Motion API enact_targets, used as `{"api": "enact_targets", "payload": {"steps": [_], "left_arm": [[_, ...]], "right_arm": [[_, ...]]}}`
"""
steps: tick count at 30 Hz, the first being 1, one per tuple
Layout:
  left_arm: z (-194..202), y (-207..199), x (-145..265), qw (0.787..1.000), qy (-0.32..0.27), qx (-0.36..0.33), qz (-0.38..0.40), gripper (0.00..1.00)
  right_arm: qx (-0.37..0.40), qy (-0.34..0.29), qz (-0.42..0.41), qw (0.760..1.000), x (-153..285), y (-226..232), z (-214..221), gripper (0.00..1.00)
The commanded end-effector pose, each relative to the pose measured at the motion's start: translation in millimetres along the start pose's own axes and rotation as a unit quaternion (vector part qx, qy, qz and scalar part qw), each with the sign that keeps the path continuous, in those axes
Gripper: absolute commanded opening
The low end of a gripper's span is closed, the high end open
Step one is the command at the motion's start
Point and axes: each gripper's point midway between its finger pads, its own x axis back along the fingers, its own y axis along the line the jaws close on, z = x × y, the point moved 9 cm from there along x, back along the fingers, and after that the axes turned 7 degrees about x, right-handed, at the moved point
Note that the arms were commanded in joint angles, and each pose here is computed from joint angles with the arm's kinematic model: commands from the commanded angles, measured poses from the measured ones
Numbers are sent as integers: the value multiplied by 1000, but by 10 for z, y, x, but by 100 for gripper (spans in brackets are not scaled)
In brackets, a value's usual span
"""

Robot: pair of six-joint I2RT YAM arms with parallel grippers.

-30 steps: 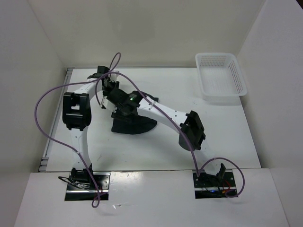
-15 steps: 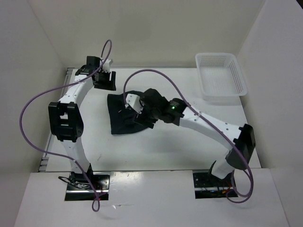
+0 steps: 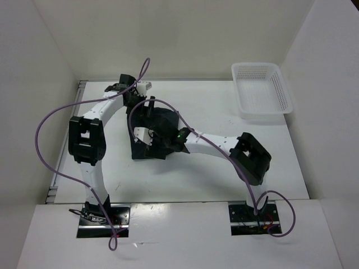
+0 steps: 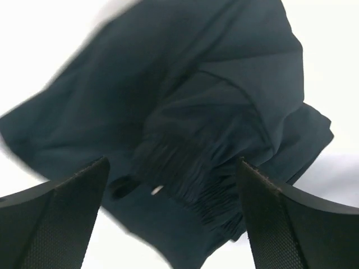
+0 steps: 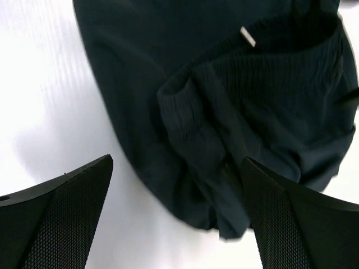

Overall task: Fold and stack the shorts
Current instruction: Fold the shorts

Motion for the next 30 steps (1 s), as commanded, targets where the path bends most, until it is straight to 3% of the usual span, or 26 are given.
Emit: {"api": "enact_targets", "payload": {"steps": [1,4,7,12,17,20,21,26,27,30], "left_arm": [[59,51,-172,999,26,12,29,100],[94,67,-303,999,40,14,27,98],[156,144,-424,998,56,20,10,86],[173,143,-418,998,61,22,9,58],[186,141,-413,998,65,23,9,47],[200,140,-407,997,69,25,9,29],[200,140,-407,997,69,25,9,26],[142,119,-360,998,66,24,9,13],[109,112,-346,998,61,22,9,9],[-3,75,-285,999,46,16,15,6]], "right_arm": [[18,-90,50,995,-71,-251,-382,99],[23,-89,44,995,-182,-246,-378,99],[10,-87,55,995,-297,-260,-374,99],[20,-58,45,997,-529,-204,-251,99],[30,-42,33,998,-618,-185,-212,93],[24,-35,33,999,-653,-167,-178,79],[19,-30,40,999,-649,-174,-169,70],[18,-24,61,998,-519,-209,-165,38],[13,-31,73,997,-426,-259,-223,26],[9,-28,70,997,-304,-237,-206,13]]}}
